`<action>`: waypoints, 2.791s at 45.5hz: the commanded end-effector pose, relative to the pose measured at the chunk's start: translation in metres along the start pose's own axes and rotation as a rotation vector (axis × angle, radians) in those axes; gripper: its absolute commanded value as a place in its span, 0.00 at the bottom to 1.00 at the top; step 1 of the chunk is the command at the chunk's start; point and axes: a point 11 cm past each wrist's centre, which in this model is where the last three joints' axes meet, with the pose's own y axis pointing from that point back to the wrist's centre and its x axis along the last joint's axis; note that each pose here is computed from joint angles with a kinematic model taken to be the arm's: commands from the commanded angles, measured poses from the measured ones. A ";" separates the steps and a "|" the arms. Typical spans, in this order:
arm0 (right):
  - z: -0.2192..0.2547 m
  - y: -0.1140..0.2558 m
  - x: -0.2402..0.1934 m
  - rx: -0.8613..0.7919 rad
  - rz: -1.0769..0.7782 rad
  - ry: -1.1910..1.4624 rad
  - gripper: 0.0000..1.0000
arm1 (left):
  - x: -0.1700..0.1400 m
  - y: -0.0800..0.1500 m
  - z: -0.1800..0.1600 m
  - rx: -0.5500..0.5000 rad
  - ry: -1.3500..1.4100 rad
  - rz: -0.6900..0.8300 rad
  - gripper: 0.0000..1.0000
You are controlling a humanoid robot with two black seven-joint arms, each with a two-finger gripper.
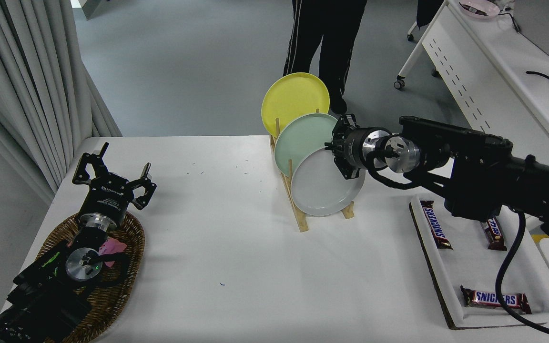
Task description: Place the plate on the table
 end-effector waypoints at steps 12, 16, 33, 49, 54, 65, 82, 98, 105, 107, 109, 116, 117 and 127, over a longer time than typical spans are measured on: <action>-0.063 0.057 -0.025 0.027 -0.002 -0.147 0.00 | 0.000 0.000 0.000 0.000 0.000 0.000 1.00; -0.068 0.070 -0.030 0.031 -0.028 -0.168 0.00 | 0.000 0.000 0.000 0.000 0.000 0.000 1.00; -0.065 0.117 -0.076 -0.108 -0.187 -0.342 0.00 | 0.000 0.000 0.000 0.000 0.000 0.000 1.00; -0.079 0.146 -0.085 -0.116 -0.190 -0.354 0.00 | 0.000 0.000 0.000 -0.001 0.000 0.000 1.00; -0.069 0.143 -0.087 -0.153 -0.203 -0.366 0.00 | 0.000 0.000 0.000 -0.001 0.000 0.000 1.00; -0.051 0.135 -0.104 -0.254 -0.361 -0.535 0.00 | 0.000 0.000 0.000 -0.001 0.000 0.000 1.00; 0.039 0.093 -0.087 -0.513 -0.354 -0.695 0.00 | 0.000 0.000 0.000 -0.001 0.000 0.000 1.00; 0.112 0.055 -0.046 -0.579 -0.190 -0.778 0.00 | 0.000 0.000 0.000 0.000 0.000 0.000 1.00; 0.143 0.034 -0.024 -0.612 -0.088 -0.844 0.00 | 0.000 0.000 0.000 0.000 0.000 0.000 1.00; 0.150 0.027 -0.017 -0.623 -0.055 -0.865 0.00 | 0.000 0.000 0.000 0.000 0.000 0.000 1.00; 0.156 0.020 -0.010 -0.637 -0.023 -0.894 0.00 | 0.000 0.000 0.000 0.000 0.000 0.000 1.00; 0.178 0.007 0.003 -0.716 0.047 -0.961 0.00 | 0.000 0.000 0.000 0.000 0.000 0.000 1.00; 0.180 0.006 0.004 -0.723 0.050 -0.968 0.00 | 0.000 0.000 0.000 0.000 0.000 0.000 1.00; 0.188 0.004 -0.007 -0.753 0.038 -0.975 0.00 | 0.000 0.000 0.000 -0.001 0.000 0.000 1.00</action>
